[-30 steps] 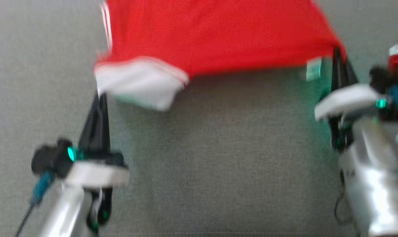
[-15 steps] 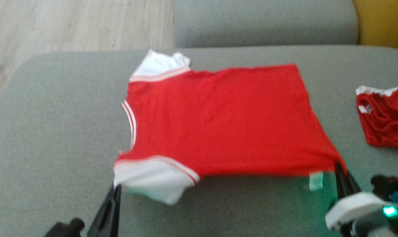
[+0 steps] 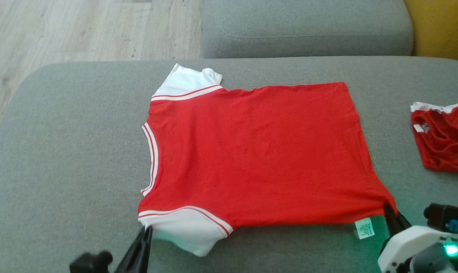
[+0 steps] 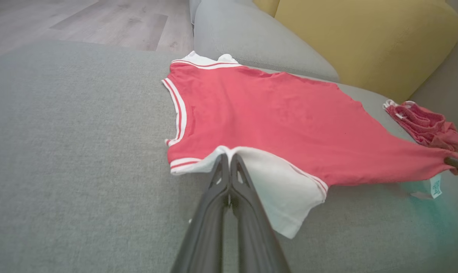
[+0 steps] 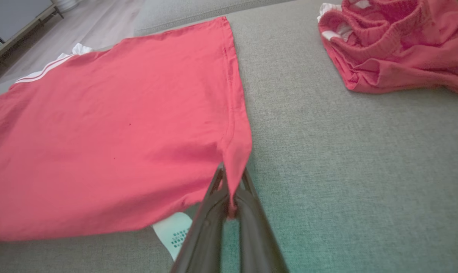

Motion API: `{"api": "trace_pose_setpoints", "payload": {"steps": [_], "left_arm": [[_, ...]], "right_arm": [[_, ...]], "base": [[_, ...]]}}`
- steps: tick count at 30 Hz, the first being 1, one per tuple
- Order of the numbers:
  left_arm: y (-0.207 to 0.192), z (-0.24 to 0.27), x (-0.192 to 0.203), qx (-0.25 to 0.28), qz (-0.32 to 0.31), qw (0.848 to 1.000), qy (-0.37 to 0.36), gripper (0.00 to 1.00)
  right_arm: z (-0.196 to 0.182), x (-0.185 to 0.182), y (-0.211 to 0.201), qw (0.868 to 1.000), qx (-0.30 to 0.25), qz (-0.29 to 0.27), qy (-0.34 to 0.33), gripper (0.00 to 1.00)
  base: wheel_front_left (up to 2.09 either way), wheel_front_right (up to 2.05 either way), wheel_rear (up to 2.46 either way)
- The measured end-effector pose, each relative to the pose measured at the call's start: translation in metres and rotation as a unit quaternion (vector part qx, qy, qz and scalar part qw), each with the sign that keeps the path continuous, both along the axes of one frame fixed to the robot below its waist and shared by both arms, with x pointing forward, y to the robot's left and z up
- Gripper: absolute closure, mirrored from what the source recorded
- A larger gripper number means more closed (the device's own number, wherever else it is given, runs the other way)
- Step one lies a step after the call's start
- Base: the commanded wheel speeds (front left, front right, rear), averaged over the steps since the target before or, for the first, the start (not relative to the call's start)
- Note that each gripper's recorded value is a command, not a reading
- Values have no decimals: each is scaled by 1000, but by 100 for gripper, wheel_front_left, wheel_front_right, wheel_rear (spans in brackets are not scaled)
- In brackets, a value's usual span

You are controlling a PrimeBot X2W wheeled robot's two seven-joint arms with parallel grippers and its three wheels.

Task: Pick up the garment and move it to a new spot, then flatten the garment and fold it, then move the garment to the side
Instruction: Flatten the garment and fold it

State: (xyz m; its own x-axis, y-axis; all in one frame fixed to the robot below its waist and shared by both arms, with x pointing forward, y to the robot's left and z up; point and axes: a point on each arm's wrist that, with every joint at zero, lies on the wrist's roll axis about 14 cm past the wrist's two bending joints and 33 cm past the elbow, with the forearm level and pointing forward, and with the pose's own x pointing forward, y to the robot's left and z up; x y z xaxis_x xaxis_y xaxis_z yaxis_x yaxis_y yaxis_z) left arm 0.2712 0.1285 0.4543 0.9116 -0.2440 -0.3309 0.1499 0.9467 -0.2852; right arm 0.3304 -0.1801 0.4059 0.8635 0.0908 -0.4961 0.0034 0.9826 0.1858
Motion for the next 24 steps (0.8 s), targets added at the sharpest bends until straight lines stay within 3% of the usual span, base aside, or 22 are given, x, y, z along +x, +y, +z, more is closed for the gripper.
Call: {"api": "trace_pose_setpoints", "payload": {"steps": [7, 14, 24], "left_arm": [[-11, 17, 38, -48, -5, 999, -24, 100], [-11, 27, 92, -42, -18, 998, -42, 100], [-7, 17, 159, 34, -72, 997, -1, 100]], "right_arm": [[-2, 17, 5, 1000, 8, 6, 15, 100], [12, 62, 10, 1000, 14, 9, 6, 100], [5, 107, 11, 996, -44, 32, 70, 100]], "base": [[0, 0, 0], [0, 0, 0], [0, 0, 0]]}}
